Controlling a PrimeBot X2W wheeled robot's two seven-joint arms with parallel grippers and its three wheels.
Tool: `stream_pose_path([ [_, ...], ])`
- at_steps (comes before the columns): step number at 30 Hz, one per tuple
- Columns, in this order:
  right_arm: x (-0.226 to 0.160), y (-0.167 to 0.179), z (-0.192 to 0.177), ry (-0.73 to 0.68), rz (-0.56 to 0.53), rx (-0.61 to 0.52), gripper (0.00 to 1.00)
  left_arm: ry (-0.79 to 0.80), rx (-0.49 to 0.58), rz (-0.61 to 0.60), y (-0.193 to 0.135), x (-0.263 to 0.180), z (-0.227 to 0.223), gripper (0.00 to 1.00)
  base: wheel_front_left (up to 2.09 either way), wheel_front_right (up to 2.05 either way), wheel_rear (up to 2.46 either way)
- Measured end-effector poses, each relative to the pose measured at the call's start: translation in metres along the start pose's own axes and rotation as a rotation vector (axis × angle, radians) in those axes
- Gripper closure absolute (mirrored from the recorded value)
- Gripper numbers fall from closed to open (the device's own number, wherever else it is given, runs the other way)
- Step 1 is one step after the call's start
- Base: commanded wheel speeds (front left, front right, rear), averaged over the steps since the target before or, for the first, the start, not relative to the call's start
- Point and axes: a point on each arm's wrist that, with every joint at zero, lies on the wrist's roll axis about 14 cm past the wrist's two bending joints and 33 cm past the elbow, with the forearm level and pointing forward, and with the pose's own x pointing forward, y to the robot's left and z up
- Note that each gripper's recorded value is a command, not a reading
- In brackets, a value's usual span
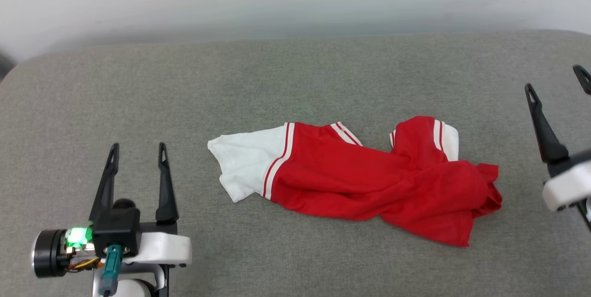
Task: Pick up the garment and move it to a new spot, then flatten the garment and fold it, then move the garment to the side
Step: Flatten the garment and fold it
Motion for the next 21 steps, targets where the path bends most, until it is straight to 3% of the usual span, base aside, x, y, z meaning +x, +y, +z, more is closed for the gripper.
stream_pose_path([
  [7,0.029,0.023,-0.059,0.473,0.262,-0.045,0.0,0.022,0.008,0.058,0.016,-0.009,-0.011,0.0,0.0,0.0,0.0],
  [15,0.021,0.058,-0.108,0.962,0.538,-0.143,0.0,0.043,0.003,0.079,0.018,-0.002,-0.027,0.0,0.0,0.0,0.0],
  [21,0.033,0.088,-0.134,1.127,0.651,-0.123,0.0,0.066,-0.003,0.081,0.018,0.01,-0.042,0.0,0.0,0.0,0.0],
])
